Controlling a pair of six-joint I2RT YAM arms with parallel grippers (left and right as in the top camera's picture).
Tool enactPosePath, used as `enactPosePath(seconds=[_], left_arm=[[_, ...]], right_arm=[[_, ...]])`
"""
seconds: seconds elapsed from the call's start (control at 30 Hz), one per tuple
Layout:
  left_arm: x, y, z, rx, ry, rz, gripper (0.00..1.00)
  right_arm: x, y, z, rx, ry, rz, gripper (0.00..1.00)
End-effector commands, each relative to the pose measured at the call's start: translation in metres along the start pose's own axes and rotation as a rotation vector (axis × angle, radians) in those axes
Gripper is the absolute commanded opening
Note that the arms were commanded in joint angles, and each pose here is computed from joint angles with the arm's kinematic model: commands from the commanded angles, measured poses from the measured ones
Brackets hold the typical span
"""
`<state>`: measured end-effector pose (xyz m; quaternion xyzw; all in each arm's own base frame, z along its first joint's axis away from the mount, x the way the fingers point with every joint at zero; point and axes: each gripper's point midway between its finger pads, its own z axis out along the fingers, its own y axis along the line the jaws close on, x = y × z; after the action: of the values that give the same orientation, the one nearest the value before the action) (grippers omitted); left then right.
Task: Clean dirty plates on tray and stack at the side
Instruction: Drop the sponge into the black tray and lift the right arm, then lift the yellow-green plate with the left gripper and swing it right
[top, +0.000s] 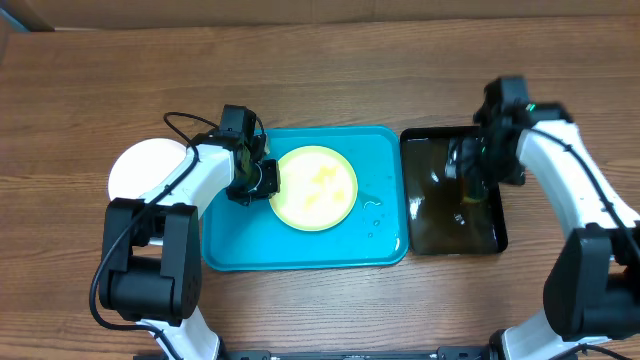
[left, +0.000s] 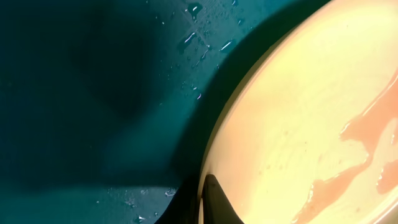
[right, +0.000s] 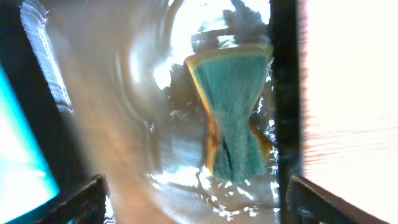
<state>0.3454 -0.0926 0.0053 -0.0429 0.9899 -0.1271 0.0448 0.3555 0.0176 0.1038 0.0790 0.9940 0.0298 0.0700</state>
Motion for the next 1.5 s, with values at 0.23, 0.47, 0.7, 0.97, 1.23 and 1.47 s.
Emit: enactPosePath(seconds=[0.23,0.47,0.7,0.97,1.23,1.47], left_arm=[[-0.015,-0.011,-0.033,-0.083,0.020,-0.033,0.04],[-0.036,-0.047,-0.073,-0.210,-0.082,0.066,0.04],[-0.062,-0.102,-0.131,-0.106,-0.190,0.092,0.04],[-0.070,-0.161,-0.155,-0.032,-0.313,0.148,0.04],[-0.058,-0.219,-0.154,-0.102,-0.473,0.273,0.04],[-0.037,-0.242,-0.162,-0.354,-0.643,0.419,0.04]], right_arm=[[-0.062,-0.066,-0.083,0.153,-0.247,0.146,1.00],[-0.065,-0.067,-0.083,0.152,-0.258,0.147,1.00],[-0.065,-0.067,-0.083,0.151,-0.260,0.147,1.00],[-0.065,-0.067,-0.083,0.151,-0.260,0.147,1.00],[-0.065,-0.067,-0.083,0.151,-0.260,0.147,1.00],[-0.065,-0.067,-0.083,0.151,-0.260,0.147,1.00]])
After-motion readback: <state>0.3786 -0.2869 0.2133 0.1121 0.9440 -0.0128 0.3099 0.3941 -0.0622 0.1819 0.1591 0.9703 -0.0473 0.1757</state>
